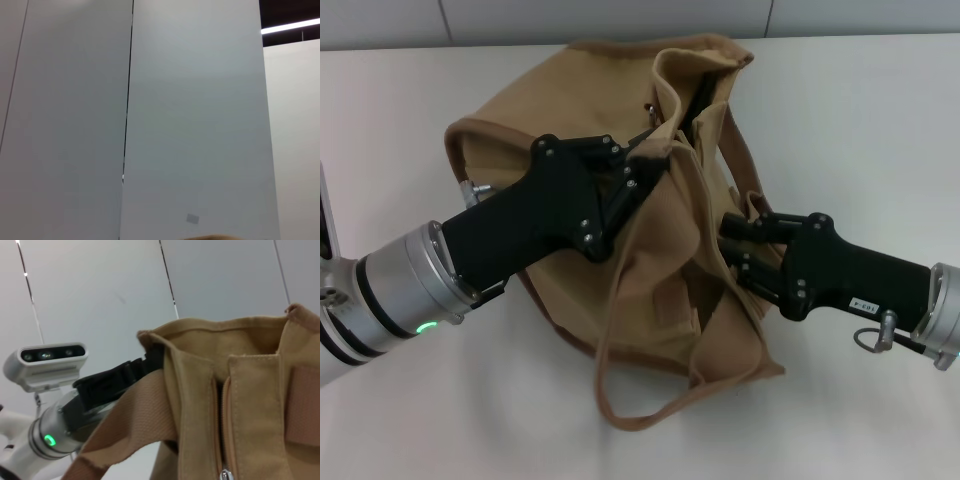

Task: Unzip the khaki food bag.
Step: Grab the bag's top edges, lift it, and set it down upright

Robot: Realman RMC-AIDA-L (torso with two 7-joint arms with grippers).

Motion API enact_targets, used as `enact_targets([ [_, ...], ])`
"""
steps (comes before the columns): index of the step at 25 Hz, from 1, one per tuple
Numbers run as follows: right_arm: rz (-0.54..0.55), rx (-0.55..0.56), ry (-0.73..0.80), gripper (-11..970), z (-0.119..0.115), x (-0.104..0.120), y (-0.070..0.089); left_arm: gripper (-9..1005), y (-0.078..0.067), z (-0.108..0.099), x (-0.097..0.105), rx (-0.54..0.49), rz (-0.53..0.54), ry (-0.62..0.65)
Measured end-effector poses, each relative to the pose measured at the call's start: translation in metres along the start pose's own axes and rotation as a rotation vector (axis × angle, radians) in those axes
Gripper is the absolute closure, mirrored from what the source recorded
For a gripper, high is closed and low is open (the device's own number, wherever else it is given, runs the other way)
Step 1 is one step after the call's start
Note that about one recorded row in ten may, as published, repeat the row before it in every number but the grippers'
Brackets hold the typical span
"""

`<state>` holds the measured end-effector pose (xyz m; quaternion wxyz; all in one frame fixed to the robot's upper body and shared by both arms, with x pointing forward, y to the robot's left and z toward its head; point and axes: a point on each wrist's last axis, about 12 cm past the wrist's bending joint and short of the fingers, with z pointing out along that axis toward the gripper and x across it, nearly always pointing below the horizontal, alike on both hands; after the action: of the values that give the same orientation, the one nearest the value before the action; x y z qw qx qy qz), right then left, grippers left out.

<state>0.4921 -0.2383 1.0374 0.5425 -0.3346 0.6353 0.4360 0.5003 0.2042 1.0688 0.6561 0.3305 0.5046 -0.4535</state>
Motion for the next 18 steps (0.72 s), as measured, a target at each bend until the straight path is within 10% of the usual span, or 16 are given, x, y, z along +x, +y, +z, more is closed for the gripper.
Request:
enact_targets([
  [18, 0.047, -0.081, 0.002, 805, 0.0036, 0.0001, 0.0094, 966, -0.0012, 0.0021, 0.0012, 0.0, -0.001, 0.0],
])
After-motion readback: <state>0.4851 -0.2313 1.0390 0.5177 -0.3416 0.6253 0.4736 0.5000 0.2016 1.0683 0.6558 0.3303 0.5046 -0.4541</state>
